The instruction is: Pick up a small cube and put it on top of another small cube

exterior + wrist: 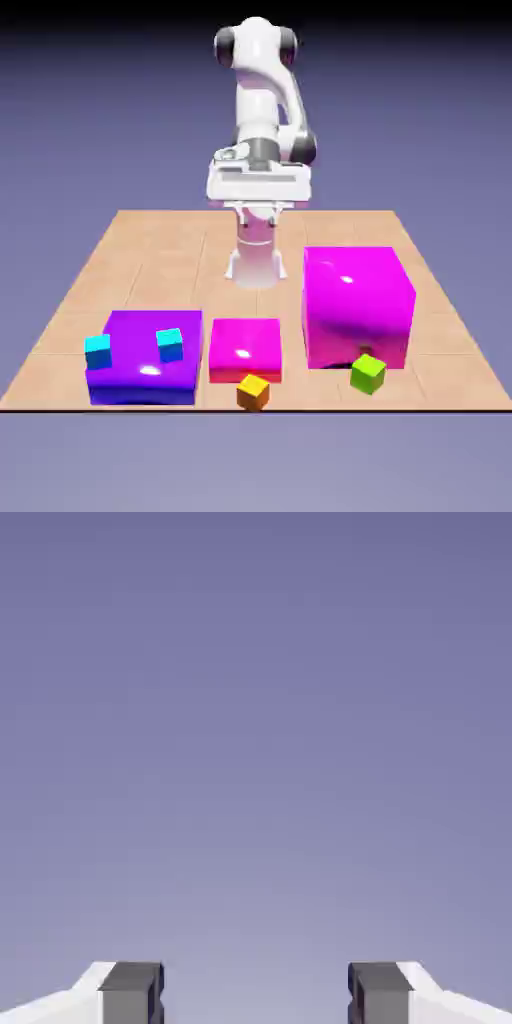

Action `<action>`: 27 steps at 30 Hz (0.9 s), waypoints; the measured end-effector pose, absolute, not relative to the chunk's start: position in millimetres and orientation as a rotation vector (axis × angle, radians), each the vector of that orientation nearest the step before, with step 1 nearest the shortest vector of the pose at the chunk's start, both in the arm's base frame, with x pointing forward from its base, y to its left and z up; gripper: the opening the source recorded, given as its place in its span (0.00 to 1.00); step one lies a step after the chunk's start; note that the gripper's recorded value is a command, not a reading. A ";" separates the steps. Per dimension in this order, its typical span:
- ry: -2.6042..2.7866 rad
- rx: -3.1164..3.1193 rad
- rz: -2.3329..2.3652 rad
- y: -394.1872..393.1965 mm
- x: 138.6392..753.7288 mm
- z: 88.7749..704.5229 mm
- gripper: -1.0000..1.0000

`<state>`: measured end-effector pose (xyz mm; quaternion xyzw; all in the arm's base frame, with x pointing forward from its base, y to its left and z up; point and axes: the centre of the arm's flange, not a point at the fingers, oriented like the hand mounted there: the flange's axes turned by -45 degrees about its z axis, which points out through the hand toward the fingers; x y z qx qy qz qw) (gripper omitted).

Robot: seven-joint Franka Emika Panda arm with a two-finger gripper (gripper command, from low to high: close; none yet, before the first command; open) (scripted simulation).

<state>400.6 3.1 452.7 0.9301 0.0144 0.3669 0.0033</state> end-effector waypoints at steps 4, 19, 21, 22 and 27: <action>-0.080 3.012 0.932 -2.3 436.9 430.4 0.50; -0.578 3.165 0.040 -24.1 543.5 300.1 0.50; -0.643 3.158 -0.085 -26.8 552.9 278.3 0.50; -0.675 3.153 -0.148 -28.1 557.1 267.1 0.50; -0.828 3.100 -0.464 -34.2 573.1 209.1 0.50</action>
